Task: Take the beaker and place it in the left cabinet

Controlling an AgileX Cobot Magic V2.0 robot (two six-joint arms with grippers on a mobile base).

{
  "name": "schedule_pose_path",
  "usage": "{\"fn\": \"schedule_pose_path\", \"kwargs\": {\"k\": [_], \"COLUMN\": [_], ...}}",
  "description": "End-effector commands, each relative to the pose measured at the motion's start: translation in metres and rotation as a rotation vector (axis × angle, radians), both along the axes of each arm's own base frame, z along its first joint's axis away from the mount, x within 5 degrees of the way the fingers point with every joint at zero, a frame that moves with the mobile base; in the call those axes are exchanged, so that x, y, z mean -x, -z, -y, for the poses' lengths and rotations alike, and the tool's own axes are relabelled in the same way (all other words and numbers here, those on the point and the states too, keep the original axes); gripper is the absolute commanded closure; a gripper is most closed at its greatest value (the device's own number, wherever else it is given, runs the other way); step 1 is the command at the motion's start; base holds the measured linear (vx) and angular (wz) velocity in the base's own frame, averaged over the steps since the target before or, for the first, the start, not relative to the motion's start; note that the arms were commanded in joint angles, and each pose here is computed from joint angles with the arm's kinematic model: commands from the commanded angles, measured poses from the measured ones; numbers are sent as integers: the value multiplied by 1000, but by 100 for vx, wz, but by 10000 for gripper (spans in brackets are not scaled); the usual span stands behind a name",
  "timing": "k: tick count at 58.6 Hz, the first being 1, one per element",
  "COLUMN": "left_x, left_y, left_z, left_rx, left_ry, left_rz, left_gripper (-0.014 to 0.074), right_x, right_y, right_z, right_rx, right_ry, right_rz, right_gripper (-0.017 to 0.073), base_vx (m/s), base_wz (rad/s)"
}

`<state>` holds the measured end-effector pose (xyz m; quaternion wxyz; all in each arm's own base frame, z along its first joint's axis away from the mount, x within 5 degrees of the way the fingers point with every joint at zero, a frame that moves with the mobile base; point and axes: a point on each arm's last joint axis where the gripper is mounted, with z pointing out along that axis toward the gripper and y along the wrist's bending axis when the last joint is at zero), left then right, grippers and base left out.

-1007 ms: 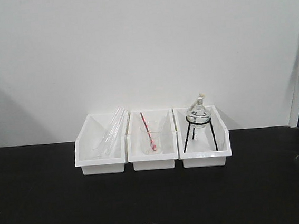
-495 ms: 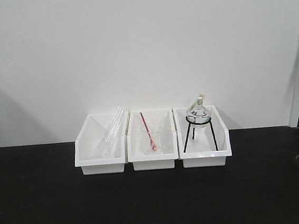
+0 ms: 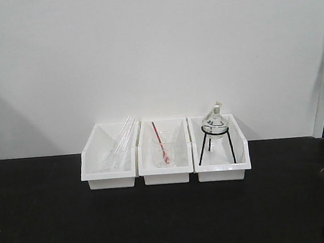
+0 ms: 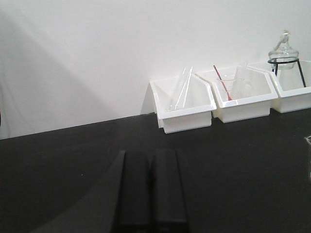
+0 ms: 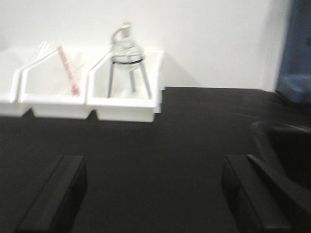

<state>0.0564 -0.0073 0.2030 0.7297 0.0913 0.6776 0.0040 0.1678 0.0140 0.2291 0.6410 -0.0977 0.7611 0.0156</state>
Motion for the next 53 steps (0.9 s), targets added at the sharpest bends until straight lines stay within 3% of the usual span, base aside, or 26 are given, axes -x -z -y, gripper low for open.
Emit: {"fn": "schedule_pose_path", "kwargs": {"k": [1, 7, 12, 23, 39, 53], "left_x": [1, 1, 1, 1, 1, 1], "left_y": [-2, -2, -2, -2, -2, -2], "left_z": [0, 0, 0, 0, 0, 0], "left_rx": [15, 15, 15, 15, 15, 15], "left_ry": [4, 4, 4, 4, 4, 4], "left_rz": [76, 76, 76, 76, 76, 76], "left_gripper": [592, 592, 592, 592, 592, 592], "right_x": [-15, -25, -37, -62, -88, -109], "right_y": [-13, 0, 15, 45, 79, 97], "right_z": [-21, -38, -47, -90, -135, -161], "right_rx": [73, 45, -5, 37, 21, 6], "right_ry": [-253, -450, -504, -668, -664, -664], "right_rz": [220, 242, 174, 69, -5, -29], "right_gripper": [-50, -45, -45, -45, -45, -45], "base_vx": [0, 0, 0, 0, 0, 0], "base_wz": [0, 0, 0, 0, 0, 0]}}
